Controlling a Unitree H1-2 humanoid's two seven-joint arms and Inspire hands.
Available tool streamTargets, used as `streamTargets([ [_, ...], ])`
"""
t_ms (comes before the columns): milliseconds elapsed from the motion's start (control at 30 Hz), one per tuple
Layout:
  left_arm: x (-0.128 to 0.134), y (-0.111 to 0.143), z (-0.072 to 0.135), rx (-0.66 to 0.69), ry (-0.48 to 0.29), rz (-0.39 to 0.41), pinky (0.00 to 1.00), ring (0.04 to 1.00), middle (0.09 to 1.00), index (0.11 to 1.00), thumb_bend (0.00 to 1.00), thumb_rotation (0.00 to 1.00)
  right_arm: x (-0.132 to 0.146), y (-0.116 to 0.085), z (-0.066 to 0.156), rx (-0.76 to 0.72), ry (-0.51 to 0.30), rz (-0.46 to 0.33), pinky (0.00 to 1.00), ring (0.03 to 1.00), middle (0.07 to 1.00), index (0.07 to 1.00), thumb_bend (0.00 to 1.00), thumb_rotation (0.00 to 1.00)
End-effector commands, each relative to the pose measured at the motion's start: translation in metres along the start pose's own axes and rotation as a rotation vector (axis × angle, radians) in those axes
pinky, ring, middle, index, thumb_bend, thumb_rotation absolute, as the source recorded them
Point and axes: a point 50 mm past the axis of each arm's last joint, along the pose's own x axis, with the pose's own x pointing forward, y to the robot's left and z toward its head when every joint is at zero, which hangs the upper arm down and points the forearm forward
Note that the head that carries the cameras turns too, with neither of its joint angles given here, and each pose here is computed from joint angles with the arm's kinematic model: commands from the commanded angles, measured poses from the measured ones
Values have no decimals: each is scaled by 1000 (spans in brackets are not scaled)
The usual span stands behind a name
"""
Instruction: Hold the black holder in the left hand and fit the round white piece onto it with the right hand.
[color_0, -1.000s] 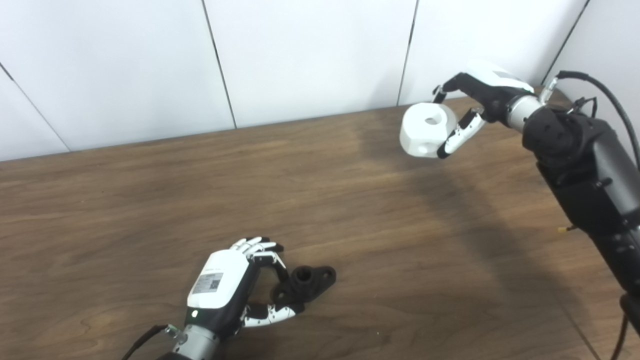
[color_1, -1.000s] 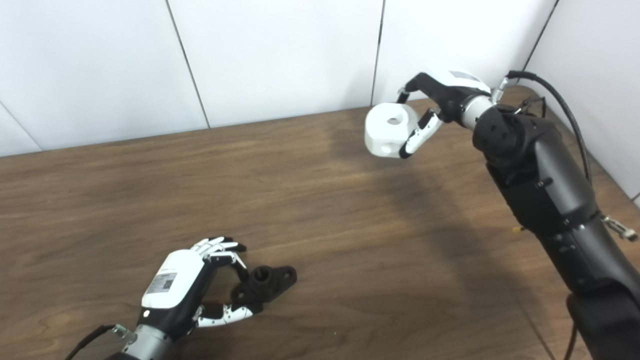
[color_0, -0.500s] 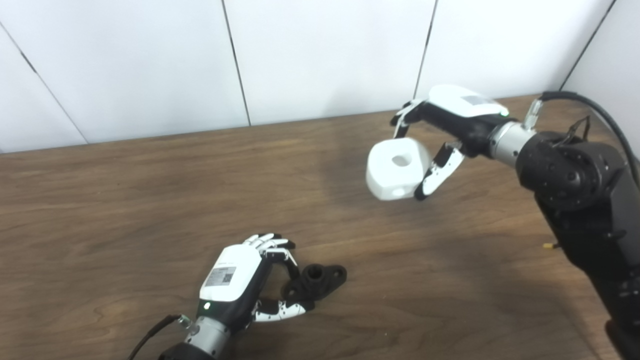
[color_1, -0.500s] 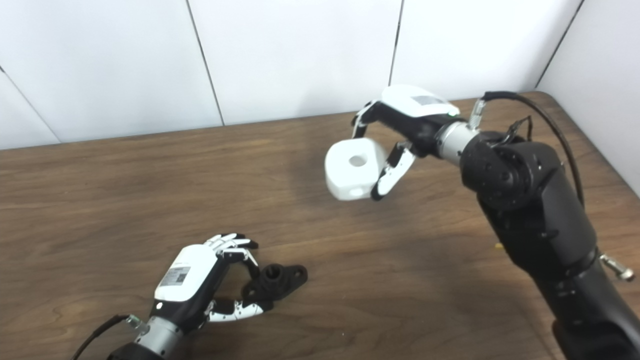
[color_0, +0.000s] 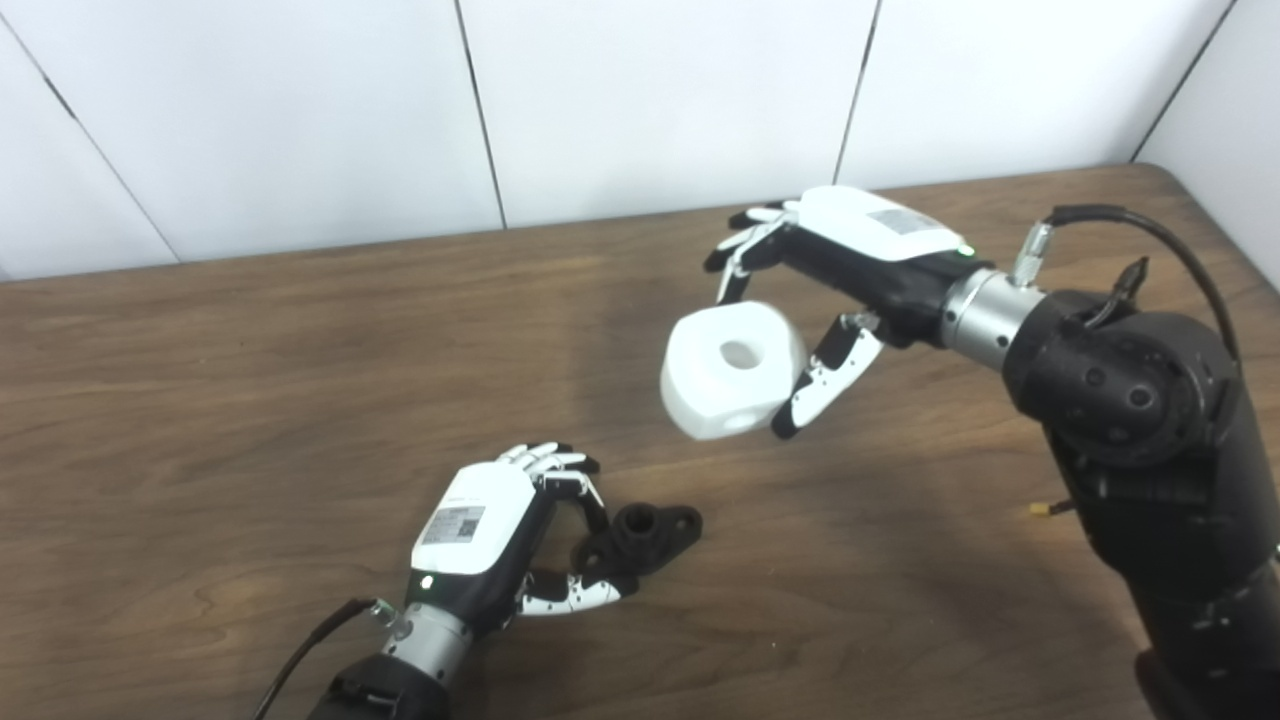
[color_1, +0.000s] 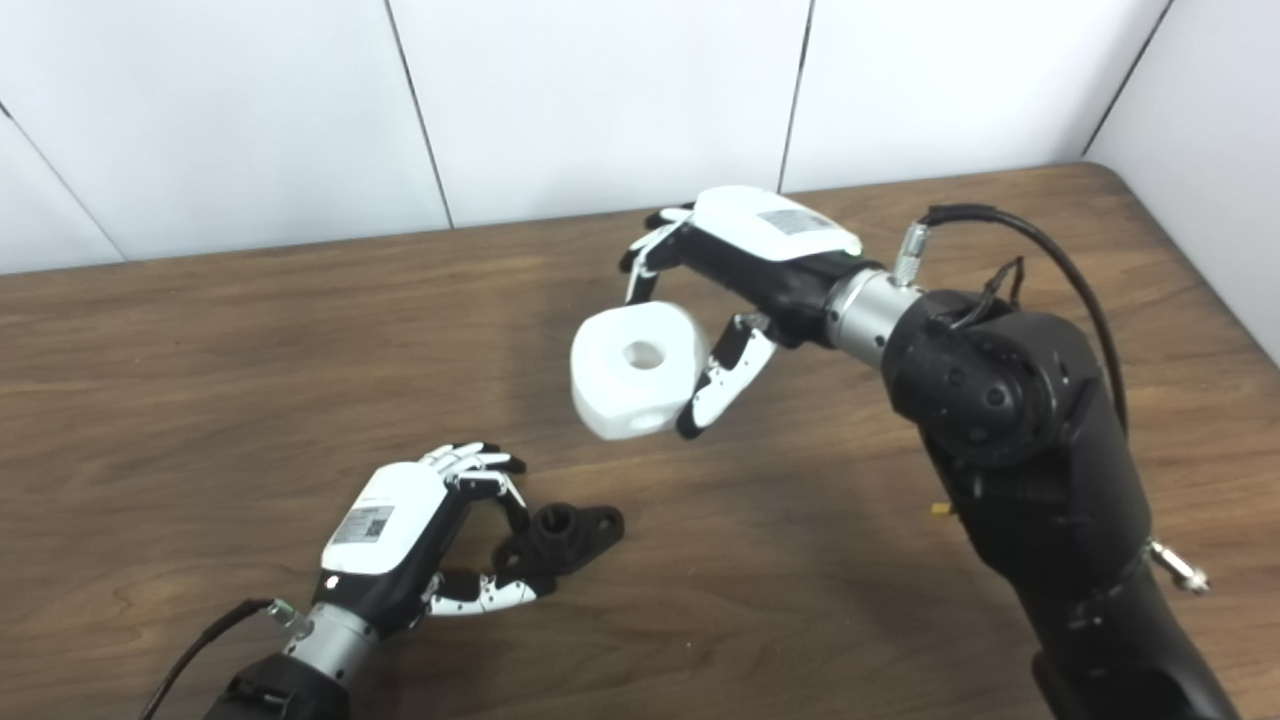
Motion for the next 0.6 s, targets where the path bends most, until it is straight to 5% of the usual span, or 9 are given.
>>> streamTargets([
  [0,-4,-18,1,1,27,-112,879,868,796,489,515,61,-6,-11,8,-34,-21,-52,1000,959,837,484,523,134],
  [567,-2,-13,5,-6,26,-125,896,874,801,489,513,62,-7,3,26,-36,-94,3,1000,966,834,483,524,134],
])
